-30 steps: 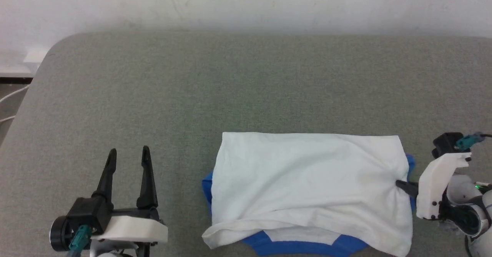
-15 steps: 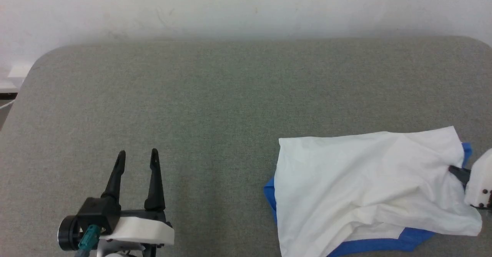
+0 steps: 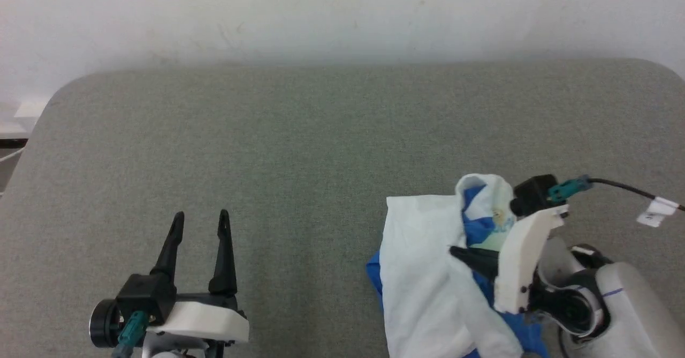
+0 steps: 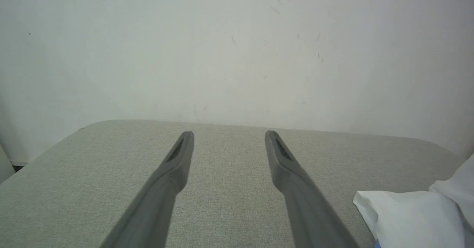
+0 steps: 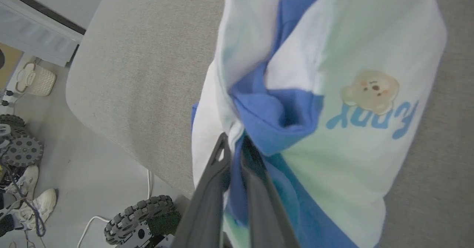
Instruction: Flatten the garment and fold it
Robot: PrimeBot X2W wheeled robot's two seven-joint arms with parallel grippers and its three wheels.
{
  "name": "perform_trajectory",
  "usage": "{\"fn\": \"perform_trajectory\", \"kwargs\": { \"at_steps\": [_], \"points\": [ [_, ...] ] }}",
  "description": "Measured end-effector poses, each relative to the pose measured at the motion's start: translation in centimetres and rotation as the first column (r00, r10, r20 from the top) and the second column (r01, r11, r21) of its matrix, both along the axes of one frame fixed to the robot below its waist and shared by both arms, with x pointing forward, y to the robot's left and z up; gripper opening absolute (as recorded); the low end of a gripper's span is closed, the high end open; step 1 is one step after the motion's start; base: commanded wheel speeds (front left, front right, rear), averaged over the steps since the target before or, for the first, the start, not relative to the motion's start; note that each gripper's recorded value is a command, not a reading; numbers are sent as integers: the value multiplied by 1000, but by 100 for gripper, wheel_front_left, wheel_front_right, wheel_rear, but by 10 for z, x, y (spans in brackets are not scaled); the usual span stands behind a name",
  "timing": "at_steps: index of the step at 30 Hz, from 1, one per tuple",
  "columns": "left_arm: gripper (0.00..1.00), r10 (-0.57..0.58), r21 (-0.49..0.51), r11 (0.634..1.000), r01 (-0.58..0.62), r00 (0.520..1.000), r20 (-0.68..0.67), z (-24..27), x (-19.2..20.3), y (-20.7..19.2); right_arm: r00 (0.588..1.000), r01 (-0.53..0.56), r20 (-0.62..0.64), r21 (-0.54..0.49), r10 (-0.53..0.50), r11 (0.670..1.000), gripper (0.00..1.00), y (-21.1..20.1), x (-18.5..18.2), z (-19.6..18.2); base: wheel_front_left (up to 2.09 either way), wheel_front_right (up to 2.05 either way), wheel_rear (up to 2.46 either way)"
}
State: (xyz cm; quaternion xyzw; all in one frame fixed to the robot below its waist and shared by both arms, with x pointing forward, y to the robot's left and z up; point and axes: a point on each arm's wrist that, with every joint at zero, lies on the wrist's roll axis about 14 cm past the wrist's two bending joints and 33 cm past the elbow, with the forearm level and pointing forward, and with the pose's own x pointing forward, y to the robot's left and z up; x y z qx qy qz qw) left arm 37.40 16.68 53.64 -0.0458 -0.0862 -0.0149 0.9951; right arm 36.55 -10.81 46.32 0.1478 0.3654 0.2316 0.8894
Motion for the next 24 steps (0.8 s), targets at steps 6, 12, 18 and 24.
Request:
{"fn": "perform_trajectory", "kwargs": {
  "at_steps": [6,12,18,24],
  "points": [
    [100,0,-2,1000,0,1000,8,3,2,1,997,-77,-10,108,78,991,0,62,-1,-5,0,0,0],
    [100,-7,-3,1000,7,1000,5,2,11,-1,996,-70,-37,127,76,989,0,84,11,-25,0,0,0],
    [100,6,-17,1000,-7,1000,-28,-9,12,2,997,-44,-59,42,46,998,100,79,17,-62,0,0,0],
    [100,18,-15,1000,-19,999,-38,-12,10,5,994,-82,78,50,78,995,100,98,23,-45,0,0,0]
  ]
}}
